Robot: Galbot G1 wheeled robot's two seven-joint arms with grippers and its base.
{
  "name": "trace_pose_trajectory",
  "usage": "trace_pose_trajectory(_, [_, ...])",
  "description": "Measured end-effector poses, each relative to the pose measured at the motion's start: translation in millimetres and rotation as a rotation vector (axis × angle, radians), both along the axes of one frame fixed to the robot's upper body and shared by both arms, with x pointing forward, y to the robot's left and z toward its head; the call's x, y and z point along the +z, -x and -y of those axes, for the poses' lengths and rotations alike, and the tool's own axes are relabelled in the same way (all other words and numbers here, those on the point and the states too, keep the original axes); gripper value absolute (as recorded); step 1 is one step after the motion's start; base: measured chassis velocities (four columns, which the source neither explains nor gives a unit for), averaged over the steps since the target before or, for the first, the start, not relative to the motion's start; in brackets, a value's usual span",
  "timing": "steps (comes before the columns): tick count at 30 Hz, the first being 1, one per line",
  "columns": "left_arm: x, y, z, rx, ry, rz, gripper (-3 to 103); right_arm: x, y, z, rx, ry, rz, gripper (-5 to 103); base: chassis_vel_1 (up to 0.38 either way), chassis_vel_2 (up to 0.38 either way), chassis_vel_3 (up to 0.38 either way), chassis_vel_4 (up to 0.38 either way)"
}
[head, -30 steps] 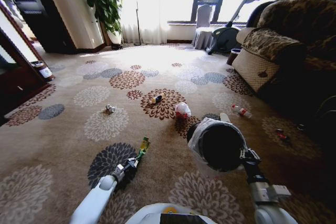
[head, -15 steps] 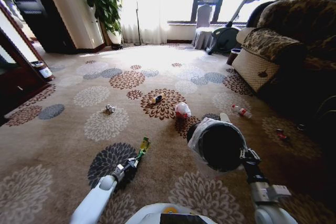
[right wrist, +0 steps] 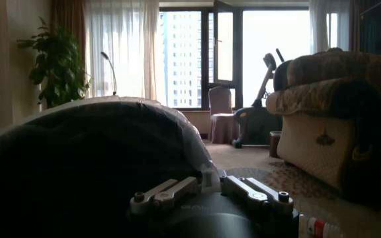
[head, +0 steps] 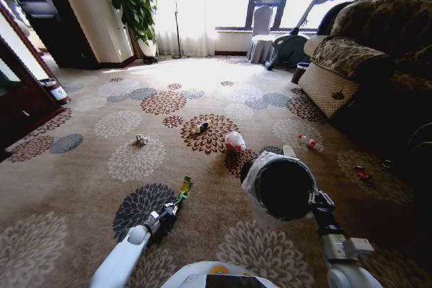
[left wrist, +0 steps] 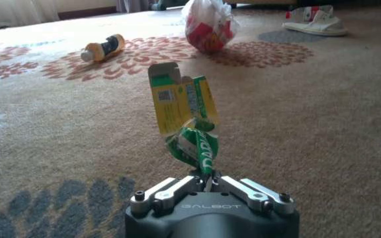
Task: Pick up the trash from the ground and place it into the trash bin.
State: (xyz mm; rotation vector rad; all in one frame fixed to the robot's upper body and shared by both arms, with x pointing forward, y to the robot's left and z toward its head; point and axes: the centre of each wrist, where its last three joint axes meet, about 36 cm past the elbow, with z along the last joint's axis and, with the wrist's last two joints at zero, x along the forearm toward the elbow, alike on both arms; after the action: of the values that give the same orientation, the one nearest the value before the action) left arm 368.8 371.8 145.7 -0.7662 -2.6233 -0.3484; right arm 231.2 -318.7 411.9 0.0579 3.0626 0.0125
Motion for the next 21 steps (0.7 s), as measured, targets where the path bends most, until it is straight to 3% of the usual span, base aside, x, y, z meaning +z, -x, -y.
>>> trace_pose_trajectory(21, [0.7,-0.2,0.4,0.0,0.001,0.002,0,0.0,0.0,0.0,0.0,0.0,0.0,0,0.0,0.0,0.0,0.0])
